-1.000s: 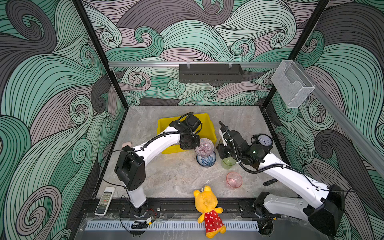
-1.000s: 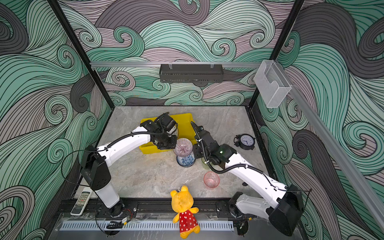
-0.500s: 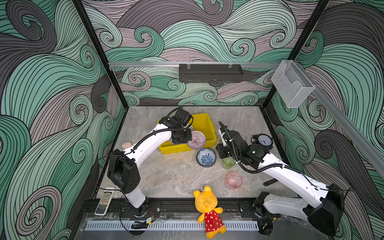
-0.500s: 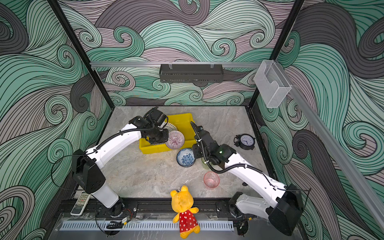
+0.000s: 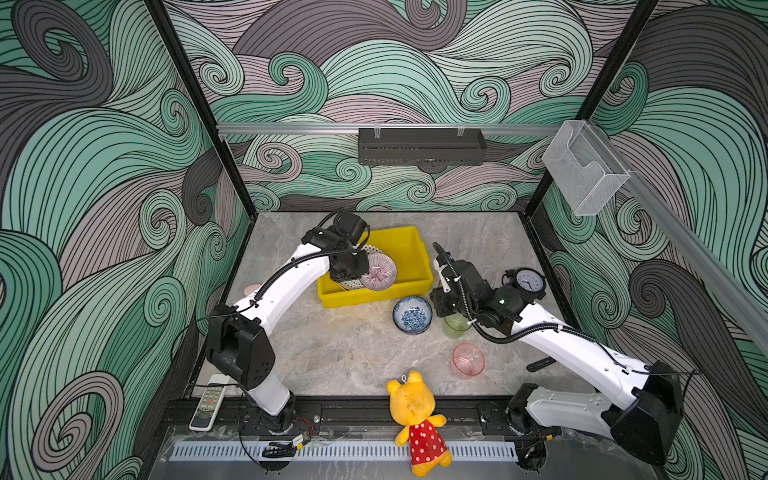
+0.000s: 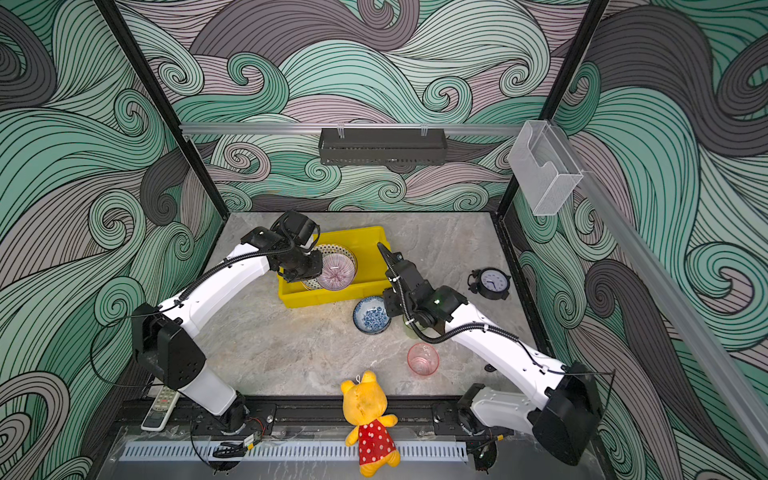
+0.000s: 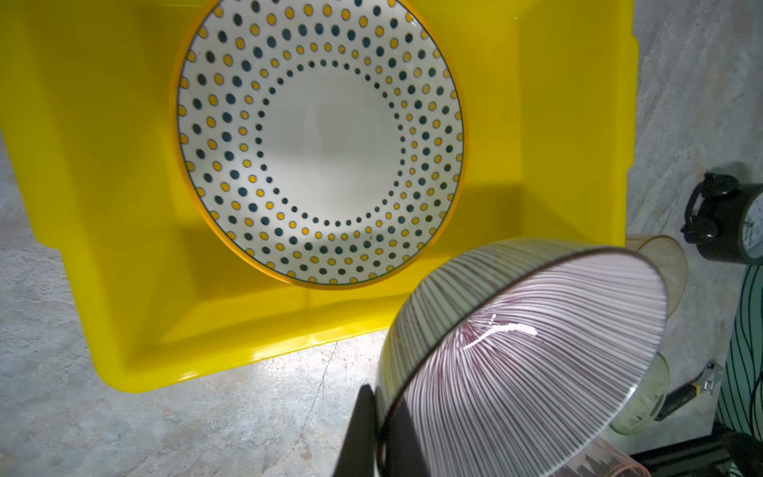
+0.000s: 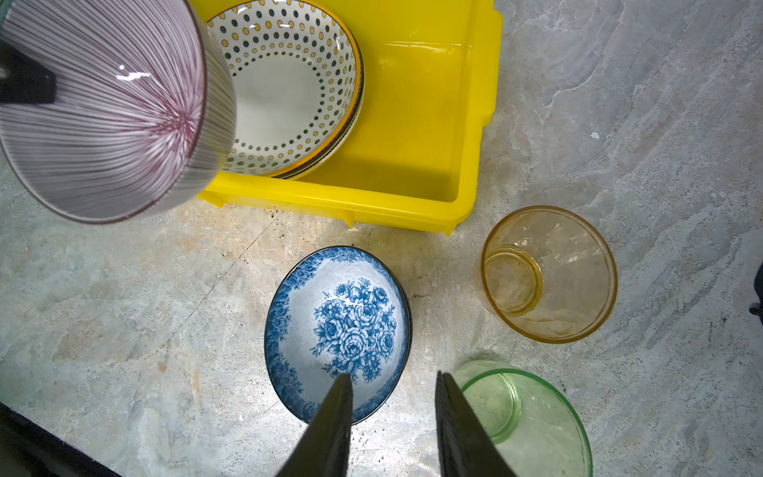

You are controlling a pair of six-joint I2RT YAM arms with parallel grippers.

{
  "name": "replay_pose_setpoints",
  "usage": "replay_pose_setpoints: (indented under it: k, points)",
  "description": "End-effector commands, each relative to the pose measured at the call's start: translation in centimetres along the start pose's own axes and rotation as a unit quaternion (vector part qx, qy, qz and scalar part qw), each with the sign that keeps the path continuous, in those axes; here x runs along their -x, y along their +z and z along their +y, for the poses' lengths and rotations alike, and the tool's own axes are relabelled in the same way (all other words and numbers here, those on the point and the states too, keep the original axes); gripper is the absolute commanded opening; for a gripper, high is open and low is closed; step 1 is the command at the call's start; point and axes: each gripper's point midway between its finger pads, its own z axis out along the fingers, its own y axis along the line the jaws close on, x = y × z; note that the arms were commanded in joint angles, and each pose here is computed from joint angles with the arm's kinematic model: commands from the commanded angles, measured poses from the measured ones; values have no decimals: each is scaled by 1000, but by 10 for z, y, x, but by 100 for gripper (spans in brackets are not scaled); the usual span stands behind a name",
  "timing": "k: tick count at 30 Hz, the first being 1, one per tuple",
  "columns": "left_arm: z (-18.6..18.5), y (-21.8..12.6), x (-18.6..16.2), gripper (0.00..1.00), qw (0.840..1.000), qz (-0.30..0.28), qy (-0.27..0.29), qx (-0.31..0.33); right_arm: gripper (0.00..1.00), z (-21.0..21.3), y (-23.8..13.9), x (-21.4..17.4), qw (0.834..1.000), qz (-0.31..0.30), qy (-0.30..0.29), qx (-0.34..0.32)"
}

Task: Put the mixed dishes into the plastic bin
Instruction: 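Carry the purple-striped bowl with the left gripper over the yellow bin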

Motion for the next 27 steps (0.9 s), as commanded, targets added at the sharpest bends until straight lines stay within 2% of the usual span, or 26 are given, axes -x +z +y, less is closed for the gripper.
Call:
replay_pose_setpoints:
  k: [1,13,27]
  points:
    - [9,-21,15,0,999,-32,2,0,36,5,-3,10,1000,-8,5,11]
    - [29,-22,42,0,998,-64,-9,17,36,9,2,10,1000,3,5,14]
    - [39,2,70,0,998,-58,-29,20,38,10,2,6,1000,18,9,17]
